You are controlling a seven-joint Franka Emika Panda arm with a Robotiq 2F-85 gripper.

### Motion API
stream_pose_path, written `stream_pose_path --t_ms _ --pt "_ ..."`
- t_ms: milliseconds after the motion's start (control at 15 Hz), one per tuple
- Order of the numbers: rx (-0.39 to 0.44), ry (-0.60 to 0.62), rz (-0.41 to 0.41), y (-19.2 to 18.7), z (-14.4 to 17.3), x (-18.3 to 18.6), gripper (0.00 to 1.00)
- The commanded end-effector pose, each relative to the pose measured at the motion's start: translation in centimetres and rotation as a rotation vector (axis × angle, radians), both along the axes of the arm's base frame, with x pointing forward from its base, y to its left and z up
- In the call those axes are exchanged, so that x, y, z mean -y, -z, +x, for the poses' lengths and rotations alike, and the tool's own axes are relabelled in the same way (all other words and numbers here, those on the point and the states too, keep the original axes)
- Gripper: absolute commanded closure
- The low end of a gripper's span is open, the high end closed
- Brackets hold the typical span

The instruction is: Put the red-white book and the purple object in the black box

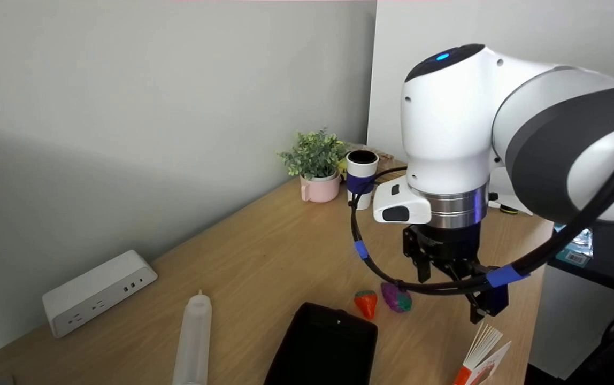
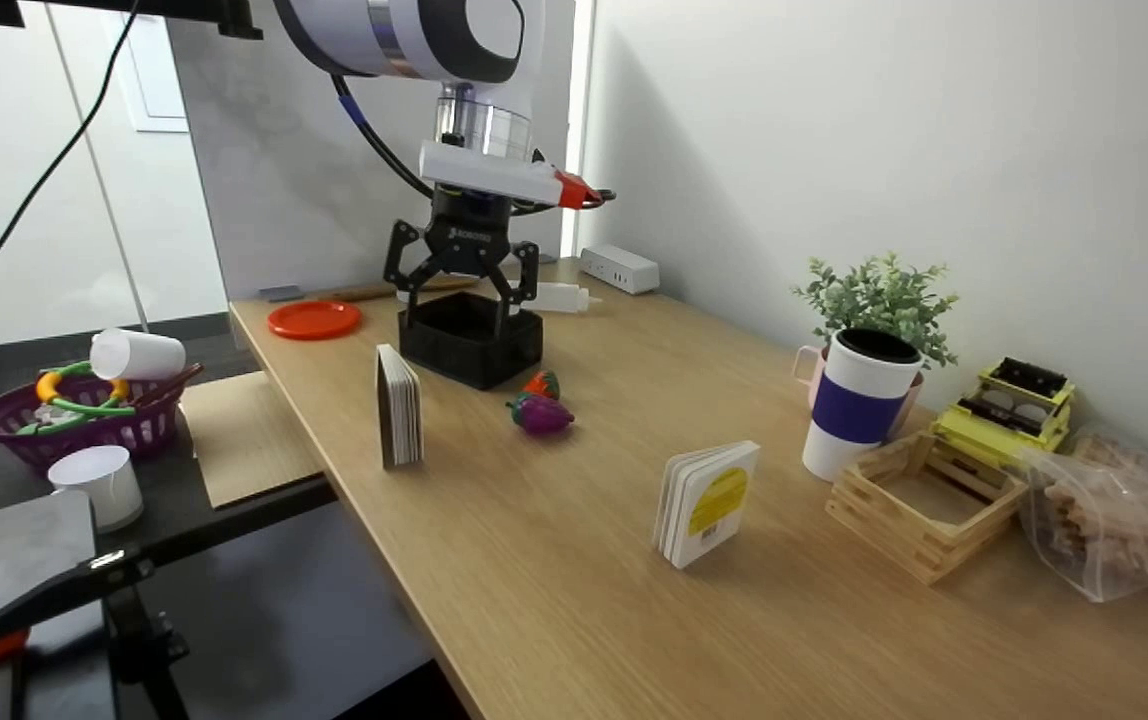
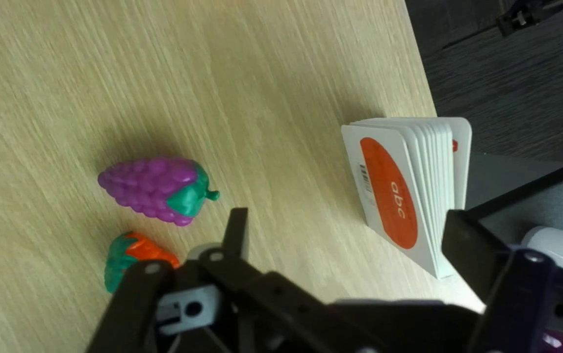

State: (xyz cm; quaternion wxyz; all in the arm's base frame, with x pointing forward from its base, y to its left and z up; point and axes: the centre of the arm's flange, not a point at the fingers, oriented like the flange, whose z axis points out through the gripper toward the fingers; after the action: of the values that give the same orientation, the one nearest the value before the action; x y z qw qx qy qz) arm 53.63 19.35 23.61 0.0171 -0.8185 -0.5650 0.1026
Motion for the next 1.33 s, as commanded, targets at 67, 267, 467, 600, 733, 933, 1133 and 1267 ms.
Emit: stream_pose_path --t_ms 67,267,467,600,733,933,1133,1267 --pt "0.007 -0.011 0.013 0.2 -0.3 -0.1 0.0" --pt "-0.019 -0.019 0.033 1.7 -1.8 -0.9 0.0" --pt "-0.05 -0.032 0.04 3.5 -3.5 -2.1 0.0" --pt "-0.063 -0.043 0.029 4.9 -4.8 -2.9 0.0" --pt "-0.078 -0.05 0.02 6.0 -5.8 -3.4 0.0" --pt "-0.09 -0.039 0.007 7.1 -7.0 -3.7 0.0" --pt "-0.095 -0.04 0.0 7.9 -7.5 -3.7 0.34" --pt "-0.097 -0.036 -0.011 8.2 -7.6 -3.9 0.48"
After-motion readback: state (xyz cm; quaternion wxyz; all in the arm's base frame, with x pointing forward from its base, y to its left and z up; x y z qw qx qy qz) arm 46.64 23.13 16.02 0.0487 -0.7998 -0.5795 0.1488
